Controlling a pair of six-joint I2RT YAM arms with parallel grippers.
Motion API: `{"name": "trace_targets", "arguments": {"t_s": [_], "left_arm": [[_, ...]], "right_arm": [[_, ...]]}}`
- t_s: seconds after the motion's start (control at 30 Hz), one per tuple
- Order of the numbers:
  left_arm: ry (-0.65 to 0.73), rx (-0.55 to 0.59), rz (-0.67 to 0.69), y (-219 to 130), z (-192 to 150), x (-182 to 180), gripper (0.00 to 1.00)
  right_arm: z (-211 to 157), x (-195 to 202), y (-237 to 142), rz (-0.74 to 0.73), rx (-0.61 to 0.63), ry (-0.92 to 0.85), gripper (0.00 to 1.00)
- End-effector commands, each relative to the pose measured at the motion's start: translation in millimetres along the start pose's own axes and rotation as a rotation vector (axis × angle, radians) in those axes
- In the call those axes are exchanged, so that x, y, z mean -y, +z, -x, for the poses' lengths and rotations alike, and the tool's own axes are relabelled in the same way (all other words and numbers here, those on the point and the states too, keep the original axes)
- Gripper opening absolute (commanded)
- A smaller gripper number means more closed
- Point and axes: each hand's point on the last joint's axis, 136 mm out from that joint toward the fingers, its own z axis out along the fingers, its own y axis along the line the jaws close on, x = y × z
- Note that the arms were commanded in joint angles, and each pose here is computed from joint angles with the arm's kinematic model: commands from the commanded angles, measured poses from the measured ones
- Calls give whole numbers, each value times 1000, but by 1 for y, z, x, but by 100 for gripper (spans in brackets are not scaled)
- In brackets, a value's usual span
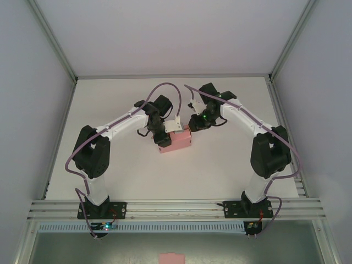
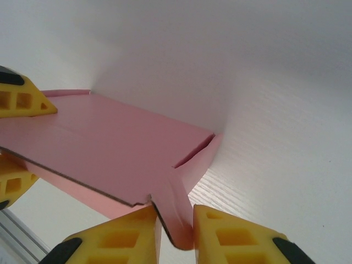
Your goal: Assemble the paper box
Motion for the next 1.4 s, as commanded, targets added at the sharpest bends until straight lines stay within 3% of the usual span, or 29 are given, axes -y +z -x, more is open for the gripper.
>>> {"name": "trace_targets", "arguments": {"t_s": [0.0, 0.1, 0.13, 0.27, 0.43, 0.63, 0.87, 1.37], "left_arm": [[9, -49, -10, 7, -8, 1, 35], [7, -51, -8, 7, -8, 1, 34], [6, -51, -6, 7, -9, 1, 34], [-4, -49, 6, 7, -5, -4, 32], [-9, -70, 15, 10, -7, -8, 32], [-7, -70, 4, 13, -9, -5, 32], [7, -78, -5, 13, -10, -3, 32], [106, -100, -75, 15, -20, 11, 31]], "right_arm": [[2, -5, 2, 8, -6, -15, 19], [6, -8, -2, 14, 17, -3, 1], [8, -12, -5, 28, 27, 4, 0], [11, -38, -15, 158, 25, 102, 0], [4, -61, -16, 305, -65, 297, 0], [9, -61, -29, 412, -69, 439, 0], [14, -72, -26, 639, -103, 628, 0], [22, -55, -56, 689, -65, 619, 0]]}}
